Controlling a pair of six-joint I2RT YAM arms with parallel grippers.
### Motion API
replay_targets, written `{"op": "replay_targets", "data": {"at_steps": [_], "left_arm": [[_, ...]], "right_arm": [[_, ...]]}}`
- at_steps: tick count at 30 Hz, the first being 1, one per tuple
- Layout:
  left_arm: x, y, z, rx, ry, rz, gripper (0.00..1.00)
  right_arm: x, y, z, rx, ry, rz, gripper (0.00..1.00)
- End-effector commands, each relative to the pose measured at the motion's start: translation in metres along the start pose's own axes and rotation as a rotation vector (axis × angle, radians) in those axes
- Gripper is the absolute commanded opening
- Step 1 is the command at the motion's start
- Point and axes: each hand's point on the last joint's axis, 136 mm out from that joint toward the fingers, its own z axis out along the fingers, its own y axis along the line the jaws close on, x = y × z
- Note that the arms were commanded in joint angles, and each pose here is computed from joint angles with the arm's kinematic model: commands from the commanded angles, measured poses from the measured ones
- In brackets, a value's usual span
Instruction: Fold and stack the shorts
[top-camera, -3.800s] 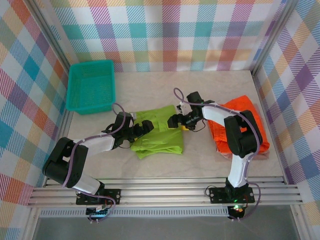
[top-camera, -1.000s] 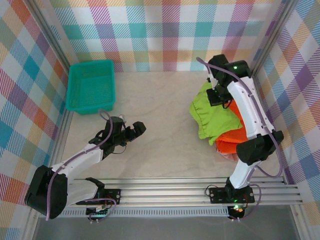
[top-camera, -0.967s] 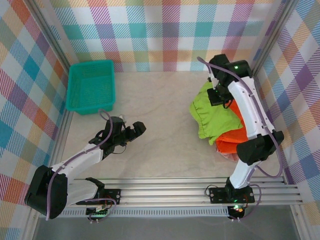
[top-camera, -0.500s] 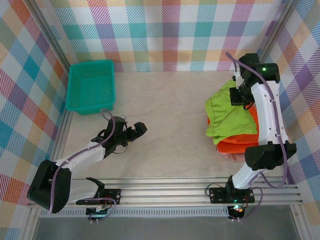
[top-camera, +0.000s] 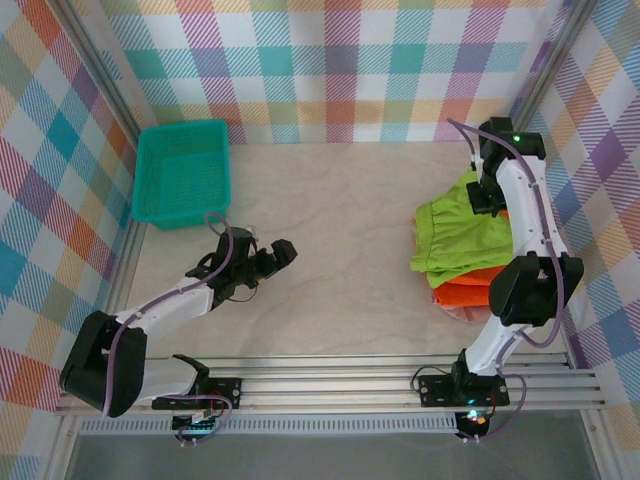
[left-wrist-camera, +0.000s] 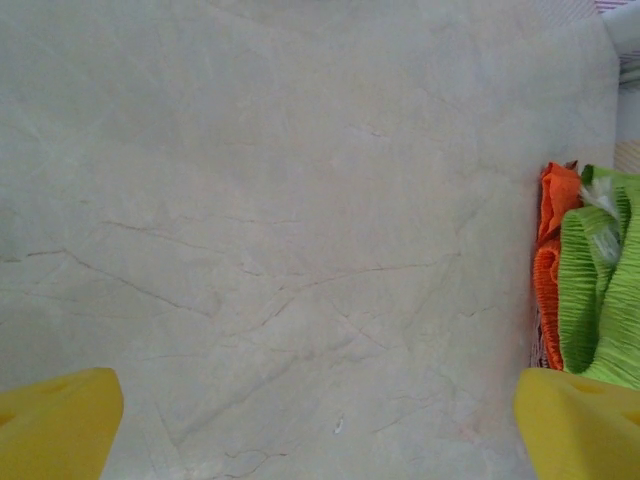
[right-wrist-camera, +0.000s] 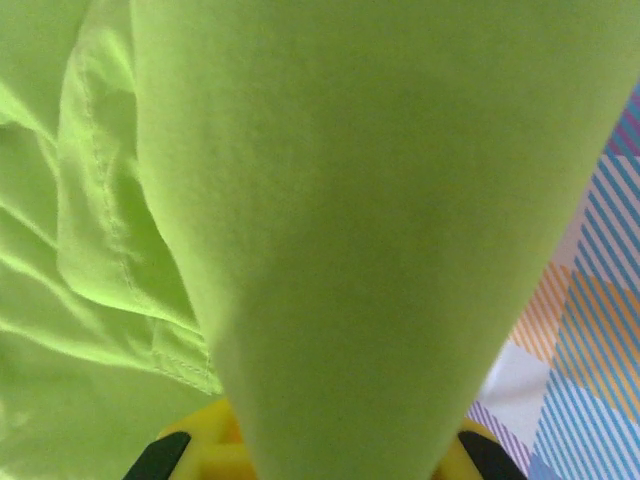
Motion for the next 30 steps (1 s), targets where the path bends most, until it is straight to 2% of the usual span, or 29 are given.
{"op": "replay_targets", "data": {"at_steps": [1,4,5,8,10,12,13,17,18,21,24,27,30], "left_arm": [[-0.003,-0.004,0.007,0.017,0.016,0.023,1.00],[0.000,-0.001,0.014,0.015,0.041,0.019,1.00],[0.001,-0.002,0.016,0.017,0.046,0.019,1.00],[0.001,-0.002,0.019,0.020,0.054,0.022,1.00],[0.000,-0.002,0.019,0.017,0.054,0.028,1.00],[-0.001,-0.003,0.017,0.018,0.051,0.035,1.00],[-0.001,-0.004,0.015,0.019,0.046,0.038,1.00],[-0.006,-0.007,0.007,0.019,0.018,0.050,1.00],[-0.007,-0.008,0.005,0.021,0.010,0.056,1.00],[-0.009,-0.009,0.000,0.020,-0.004,0.061,1.00],[-0.009,-0.010,-0.004,0.023,-0.012,0.061,1.00],[-0.009,-0.011,-0.007,0.028,-0.019,0.056,1.00],[-0.009,-0.010,-0.009,0.028,-0.025,0.048,1.00]], "right_arm": [[-0.004,-0.031,-0.001,0.089,-0.034,0.043,0.04],[0.003,-0.050,0.008,0.155,-0.008,0.078,0.09],[0.006,-0.058,0.011,0.186,0.000,0.093,0.18],[0.014,-0.077,0.015,0.245,0.018,0.146,0.35],[0.019,-0.088,0.010,0.275,0.014,0.196,0.78],[0.017,-0.095,-0.005,0.290,-0.030,0.252,0.83],[0.013,-0.091,-0.016,0.244,-0.070,0.280,0.86],[-0.003,-0.037,-0.056,-0.143,-0.248,0.380,0.97],[-0.009,-0.013,-0.068,-0.298,-0.299,0.377,0.99],[-0.013,0.046,-0.094,-0.668,-0.399,0.374,1.00],[-0.009,0.087,-0.107,-0.954,-0.474,0.399,1.00],[-0.004,0.111,-0.101,-1.139,-0.483,0.452,0.99],[0.001,0.133,-0.084,-1.282,-0.426,0.473,1.00]]}}
